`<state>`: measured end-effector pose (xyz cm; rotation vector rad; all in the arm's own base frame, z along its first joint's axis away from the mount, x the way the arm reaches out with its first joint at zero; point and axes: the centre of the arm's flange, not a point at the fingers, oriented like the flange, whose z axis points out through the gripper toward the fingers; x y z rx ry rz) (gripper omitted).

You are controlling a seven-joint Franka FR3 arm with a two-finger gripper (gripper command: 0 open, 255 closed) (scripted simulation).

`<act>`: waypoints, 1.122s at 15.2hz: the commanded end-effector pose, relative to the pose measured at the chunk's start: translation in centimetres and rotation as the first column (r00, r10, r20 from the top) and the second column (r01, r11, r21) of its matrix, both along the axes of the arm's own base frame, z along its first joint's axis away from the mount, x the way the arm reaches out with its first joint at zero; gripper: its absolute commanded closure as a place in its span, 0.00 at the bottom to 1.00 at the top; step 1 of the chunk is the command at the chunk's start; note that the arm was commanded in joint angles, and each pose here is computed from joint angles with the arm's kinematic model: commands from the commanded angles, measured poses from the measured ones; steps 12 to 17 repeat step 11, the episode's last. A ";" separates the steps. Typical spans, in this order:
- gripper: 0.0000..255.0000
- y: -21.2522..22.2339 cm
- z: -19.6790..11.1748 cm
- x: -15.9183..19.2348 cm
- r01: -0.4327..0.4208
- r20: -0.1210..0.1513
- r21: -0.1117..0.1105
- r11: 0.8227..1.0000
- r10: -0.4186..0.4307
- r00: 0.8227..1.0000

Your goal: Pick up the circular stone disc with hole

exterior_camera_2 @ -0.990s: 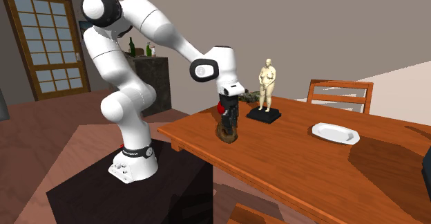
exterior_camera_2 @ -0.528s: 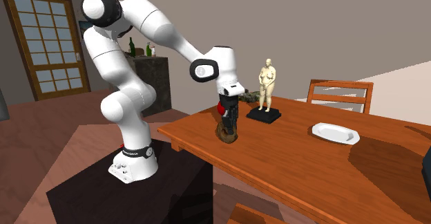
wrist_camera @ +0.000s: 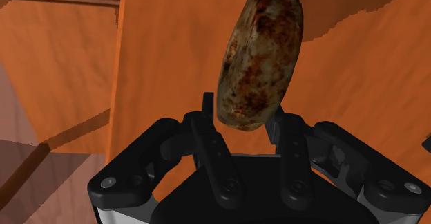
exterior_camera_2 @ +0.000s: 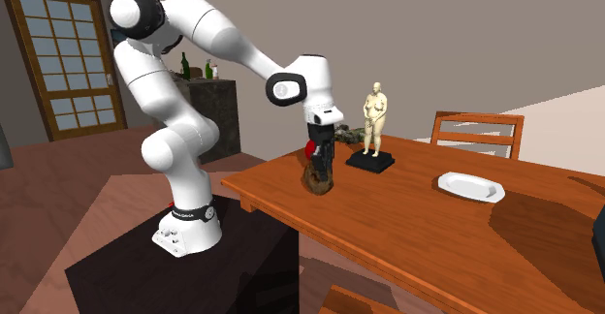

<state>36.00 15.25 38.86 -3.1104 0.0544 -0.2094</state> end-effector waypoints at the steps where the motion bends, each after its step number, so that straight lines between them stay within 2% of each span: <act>1: 1.00 0.1 1.2 0.0 0.000 0.000 0.000 1.000 0.000 1.000; 9: 1.00 0.1 5.4 0.0 0.000 0.000 0.000 1.000 0.000 1.000; 17: 1.00 0.1 5.5 0.0 0.000 0.000 0.000 1.000 0.000 1.000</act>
